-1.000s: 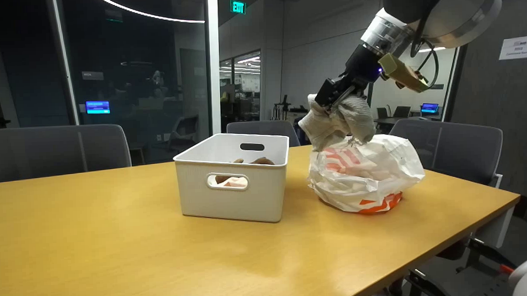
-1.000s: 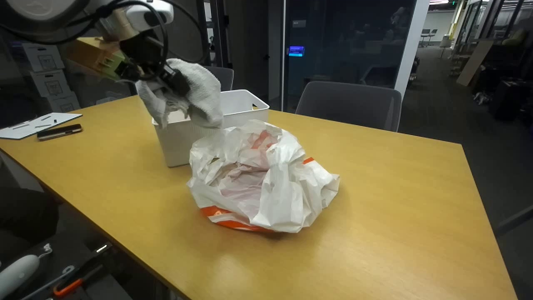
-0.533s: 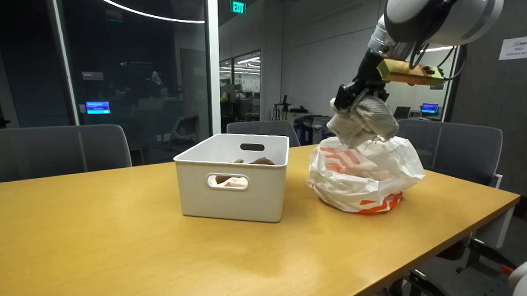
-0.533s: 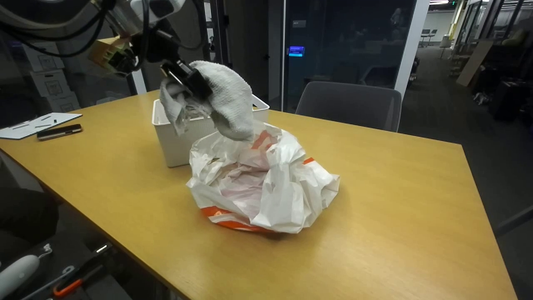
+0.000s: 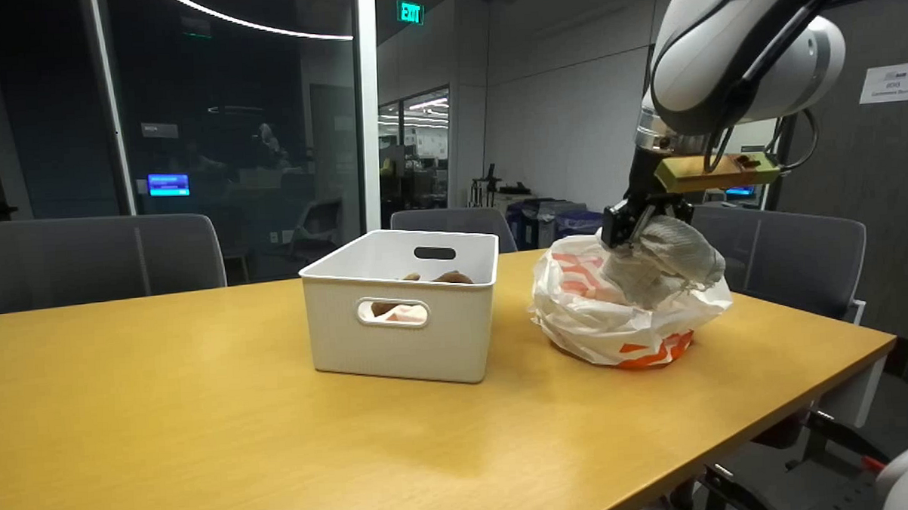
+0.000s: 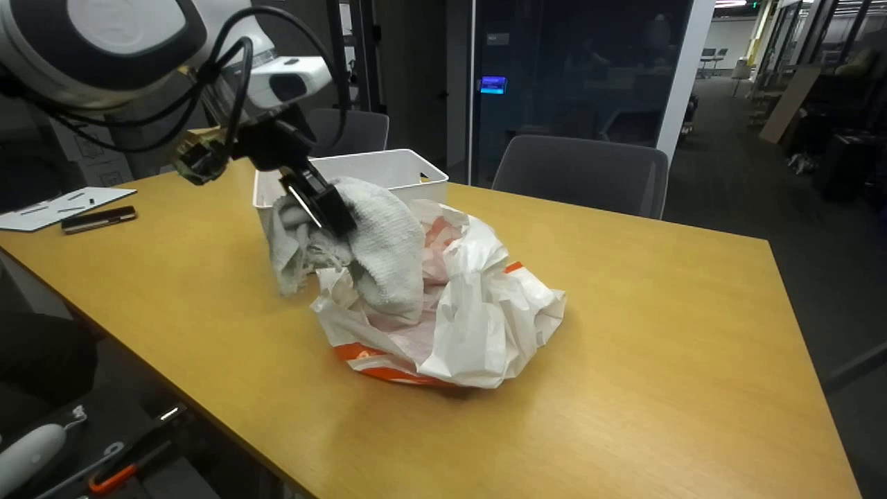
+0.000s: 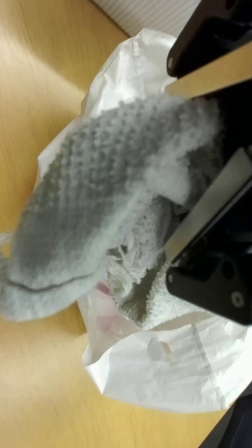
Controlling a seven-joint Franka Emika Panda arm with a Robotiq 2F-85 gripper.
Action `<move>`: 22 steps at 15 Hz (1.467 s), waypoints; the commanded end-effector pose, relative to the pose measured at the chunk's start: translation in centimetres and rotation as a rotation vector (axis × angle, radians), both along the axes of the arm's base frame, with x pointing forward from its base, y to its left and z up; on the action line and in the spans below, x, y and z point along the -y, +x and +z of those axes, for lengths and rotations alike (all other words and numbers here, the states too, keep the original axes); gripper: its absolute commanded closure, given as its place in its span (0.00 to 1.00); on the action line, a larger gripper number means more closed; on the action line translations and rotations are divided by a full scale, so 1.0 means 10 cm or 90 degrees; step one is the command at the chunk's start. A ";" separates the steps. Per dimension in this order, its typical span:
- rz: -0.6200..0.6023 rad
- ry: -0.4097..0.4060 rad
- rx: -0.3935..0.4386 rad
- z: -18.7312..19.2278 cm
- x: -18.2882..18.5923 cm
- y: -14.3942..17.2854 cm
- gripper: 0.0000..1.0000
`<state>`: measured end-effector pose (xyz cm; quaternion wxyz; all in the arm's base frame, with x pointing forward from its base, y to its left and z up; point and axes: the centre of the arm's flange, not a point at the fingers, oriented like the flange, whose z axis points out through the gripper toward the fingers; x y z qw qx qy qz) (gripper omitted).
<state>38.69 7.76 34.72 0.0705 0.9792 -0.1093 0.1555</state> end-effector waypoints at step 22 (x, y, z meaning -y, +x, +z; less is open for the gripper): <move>0.219 -0.189 -0.032 -1.13 0.00 0.94 0.96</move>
